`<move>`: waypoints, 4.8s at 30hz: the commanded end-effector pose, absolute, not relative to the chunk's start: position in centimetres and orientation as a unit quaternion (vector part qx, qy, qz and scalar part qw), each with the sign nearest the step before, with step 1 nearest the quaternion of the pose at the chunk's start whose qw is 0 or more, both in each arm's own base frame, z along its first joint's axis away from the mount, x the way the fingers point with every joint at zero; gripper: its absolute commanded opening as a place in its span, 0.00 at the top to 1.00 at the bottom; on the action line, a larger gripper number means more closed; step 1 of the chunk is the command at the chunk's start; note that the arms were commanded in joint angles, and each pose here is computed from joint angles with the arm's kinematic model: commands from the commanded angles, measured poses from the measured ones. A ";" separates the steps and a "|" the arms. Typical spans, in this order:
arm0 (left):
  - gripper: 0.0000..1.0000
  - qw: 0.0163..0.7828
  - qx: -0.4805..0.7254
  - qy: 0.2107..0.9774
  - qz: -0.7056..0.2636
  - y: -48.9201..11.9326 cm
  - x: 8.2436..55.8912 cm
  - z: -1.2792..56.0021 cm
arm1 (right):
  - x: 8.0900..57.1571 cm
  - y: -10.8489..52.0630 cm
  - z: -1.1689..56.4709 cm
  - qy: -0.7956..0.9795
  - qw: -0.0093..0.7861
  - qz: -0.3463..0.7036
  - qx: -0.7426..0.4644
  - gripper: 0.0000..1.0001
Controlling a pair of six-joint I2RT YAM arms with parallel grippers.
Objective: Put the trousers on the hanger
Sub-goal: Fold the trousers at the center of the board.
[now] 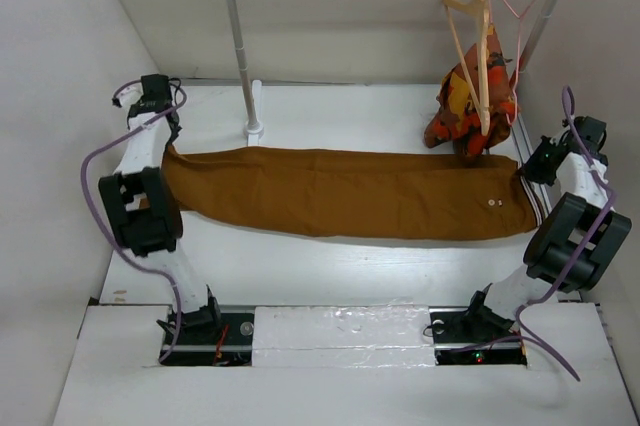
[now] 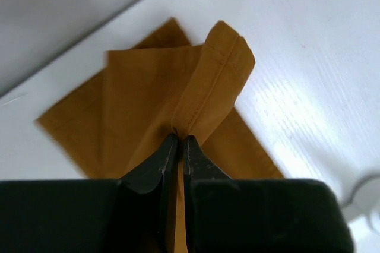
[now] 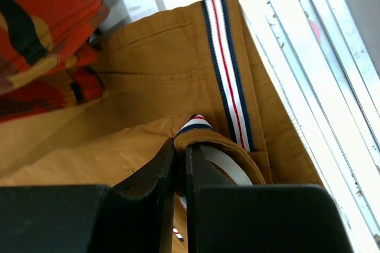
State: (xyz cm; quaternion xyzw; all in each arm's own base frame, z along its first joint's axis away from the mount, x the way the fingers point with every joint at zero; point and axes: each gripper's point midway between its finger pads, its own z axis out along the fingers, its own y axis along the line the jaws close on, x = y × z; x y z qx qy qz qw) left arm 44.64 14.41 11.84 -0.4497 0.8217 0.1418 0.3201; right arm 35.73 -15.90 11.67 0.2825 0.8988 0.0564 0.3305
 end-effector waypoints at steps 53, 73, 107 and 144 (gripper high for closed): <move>0.27 0.359 -0.514 0.771 0.109 16.4 39.5 10.7 | 44.3 -17.7 17.6 0.868 0.428 0.010 0.253 0.48; 0.71 0.369 -0.513 0.775 -0.030 15.4 49.3 10.4 | 43.2 -14.8 22.2 0.870 0.454 0.008 0.195 0.55; 0.86 0.332 -0.508 0.795 0.004 15.4 45.8 6.1 | 32.7 7.5 22.4 0.870 0.459 0.155 -0.092 0.61; 0.71 0.383 -0.306 0.869 0.062 1.3 42.1 14.8 | 30.2 5.4 15.7 0.909 0.385 0.156 -0.020 0.93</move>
